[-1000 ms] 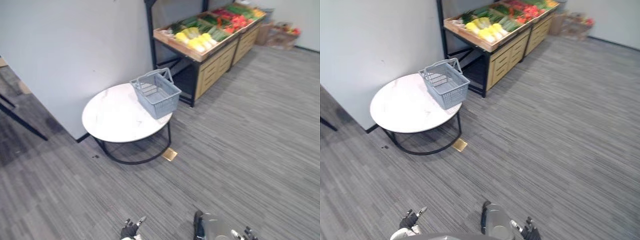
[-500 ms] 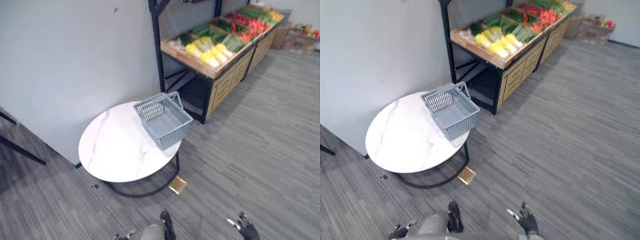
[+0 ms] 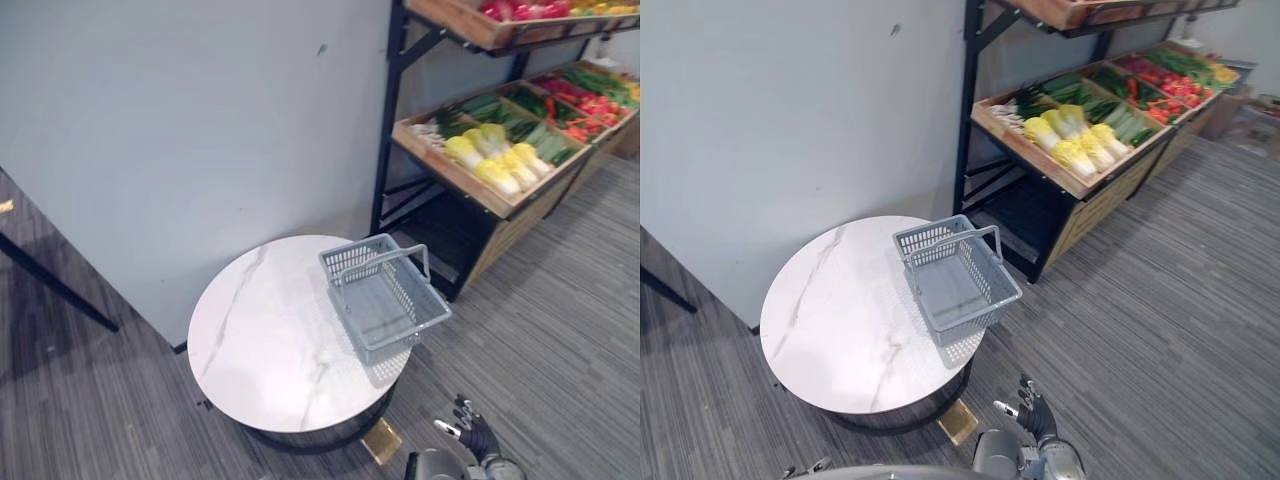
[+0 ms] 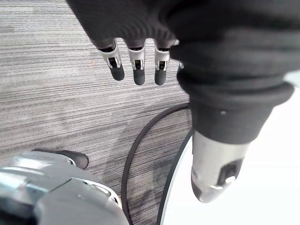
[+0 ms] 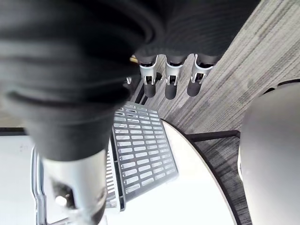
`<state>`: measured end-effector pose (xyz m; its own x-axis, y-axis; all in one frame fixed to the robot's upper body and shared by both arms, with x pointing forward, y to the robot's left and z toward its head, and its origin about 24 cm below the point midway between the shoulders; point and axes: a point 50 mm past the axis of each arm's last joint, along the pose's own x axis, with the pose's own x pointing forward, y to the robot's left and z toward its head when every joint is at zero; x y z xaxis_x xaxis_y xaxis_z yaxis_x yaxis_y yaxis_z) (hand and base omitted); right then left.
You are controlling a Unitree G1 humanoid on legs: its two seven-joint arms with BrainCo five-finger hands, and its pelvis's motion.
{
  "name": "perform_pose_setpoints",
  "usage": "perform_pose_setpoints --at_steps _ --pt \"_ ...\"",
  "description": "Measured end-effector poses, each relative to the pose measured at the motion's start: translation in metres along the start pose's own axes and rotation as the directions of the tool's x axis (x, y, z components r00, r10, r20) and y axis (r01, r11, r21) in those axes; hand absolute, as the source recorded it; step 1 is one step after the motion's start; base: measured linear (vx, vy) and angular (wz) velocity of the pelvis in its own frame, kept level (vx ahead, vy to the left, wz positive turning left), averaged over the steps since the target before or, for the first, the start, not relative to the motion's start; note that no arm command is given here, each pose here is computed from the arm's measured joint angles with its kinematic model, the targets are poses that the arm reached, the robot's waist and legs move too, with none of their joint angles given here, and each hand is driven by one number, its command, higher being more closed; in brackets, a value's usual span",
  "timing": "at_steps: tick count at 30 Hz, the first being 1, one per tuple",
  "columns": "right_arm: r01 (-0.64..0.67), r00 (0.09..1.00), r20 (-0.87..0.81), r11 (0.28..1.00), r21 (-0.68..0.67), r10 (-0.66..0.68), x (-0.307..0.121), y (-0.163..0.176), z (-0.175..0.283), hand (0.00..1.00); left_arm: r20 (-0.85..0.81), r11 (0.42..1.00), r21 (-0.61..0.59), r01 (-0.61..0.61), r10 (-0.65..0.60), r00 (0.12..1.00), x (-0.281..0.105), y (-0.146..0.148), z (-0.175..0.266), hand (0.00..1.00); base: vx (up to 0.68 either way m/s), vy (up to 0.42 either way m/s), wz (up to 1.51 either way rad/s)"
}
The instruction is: Pick vegetable in the basket
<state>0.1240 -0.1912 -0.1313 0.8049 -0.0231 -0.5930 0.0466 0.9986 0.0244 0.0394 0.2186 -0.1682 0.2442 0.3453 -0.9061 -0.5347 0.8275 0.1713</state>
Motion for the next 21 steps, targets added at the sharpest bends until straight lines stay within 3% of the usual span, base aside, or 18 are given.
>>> perform_pose_setpoints --at_steps 10,14,21 --pt "-0.098 0.995 -0.014 0.995 -0.028 0.098 0.005 0.016 0.005 0.0 -0.034 0.988 -0.14 -0.065 0.061 0.998 -0.004 -0.005 -0.01 0.0 0.43 -0.348 0.64" --pt "-0.09 0.994 -0.064 0.995 -0.038 0.088 0.003 0.012 -0.002 0.0 -0.021 0.996 -0.071 -0.054 0.053 0.998 -0.002 -0.003 -0.004 0.0 0.26 -0.395 0.79" --pt "0.018 0.997 -0.069 0.999 -0.038 -0.021 0.001 -0.006 -0.003 0.0 -0.014 1.0 0.014 0.003 -0.003 1.0 -0.003 -0.012 -0.004 0.0 -0.04 -0.056 0.57"
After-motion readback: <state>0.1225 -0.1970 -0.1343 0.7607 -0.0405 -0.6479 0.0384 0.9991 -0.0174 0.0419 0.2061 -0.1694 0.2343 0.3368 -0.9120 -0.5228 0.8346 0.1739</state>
